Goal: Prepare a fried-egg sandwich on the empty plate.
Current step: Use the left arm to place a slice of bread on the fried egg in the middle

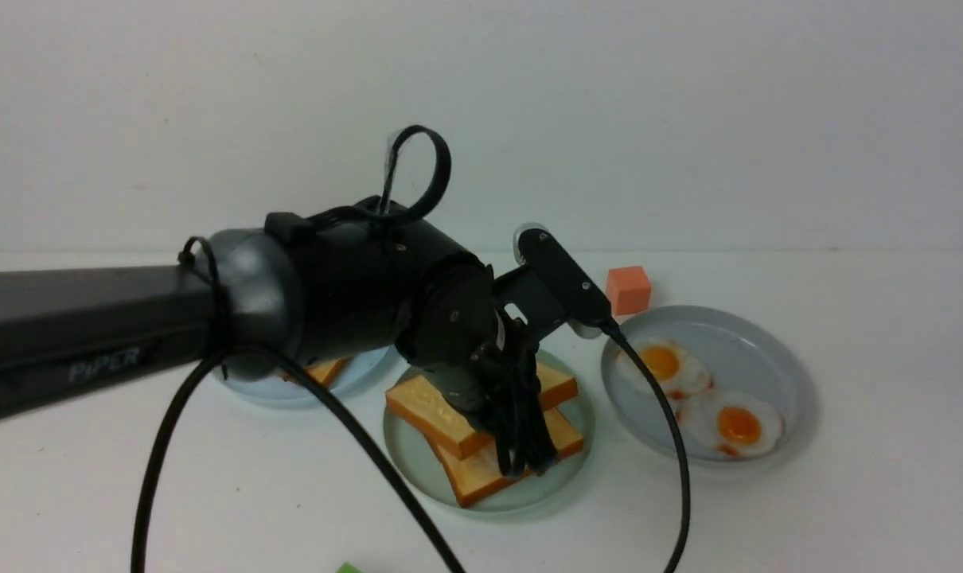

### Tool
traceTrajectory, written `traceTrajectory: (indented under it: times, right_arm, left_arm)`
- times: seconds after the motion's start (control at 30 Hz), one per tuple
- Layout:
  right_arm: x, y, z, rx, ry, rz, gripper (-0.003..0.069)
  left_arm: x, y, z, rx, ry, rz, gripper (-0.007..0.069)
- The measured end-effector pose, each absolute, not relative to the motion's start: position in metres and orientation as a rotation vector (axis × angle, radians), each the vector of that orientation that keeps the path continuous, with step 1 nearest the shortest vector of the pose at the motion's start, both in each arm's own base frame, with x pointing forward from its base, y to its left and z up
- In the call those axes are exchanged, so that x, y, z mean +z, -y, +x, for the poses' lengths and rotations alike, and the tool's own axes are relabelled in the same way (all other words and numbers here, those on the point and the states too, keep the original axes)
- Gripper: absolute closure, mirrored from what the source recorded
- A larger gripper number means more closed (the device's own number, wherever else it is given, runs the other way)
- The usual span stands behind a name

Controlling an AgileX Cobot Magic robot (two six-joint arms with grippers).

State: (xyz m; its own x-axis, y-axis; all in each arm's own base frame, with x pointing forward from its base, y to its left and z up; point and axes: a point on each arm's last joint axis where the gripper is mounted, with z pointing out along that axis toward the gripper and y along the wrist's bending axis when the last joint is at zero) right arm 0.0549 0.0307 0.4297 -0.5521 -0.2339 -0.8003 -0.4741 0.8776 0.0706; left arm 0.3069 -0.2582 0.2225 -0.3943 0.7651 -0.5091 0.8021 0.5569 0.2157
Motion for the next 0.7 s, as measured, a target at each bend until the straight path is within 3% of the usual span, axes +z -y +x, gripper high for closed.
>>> traceTrajectory:
  times: [0.5, 0.7]
  right_arm:
    - [0.43, -0.031, 0.055, 0.351, -2.173, -0.508, 0.0638]
    - [0.43, -0.031, 0.055, 0.351, -2.173, -0.508, 0.0634]
  left_arm:
    - [0.193, 0.266, 0.311, -0.097, -2.264, 1.301, 0.0601]
    - [0.192, 0.265, 0.311, -0.096, -2.275, 1.303, 0.0455]
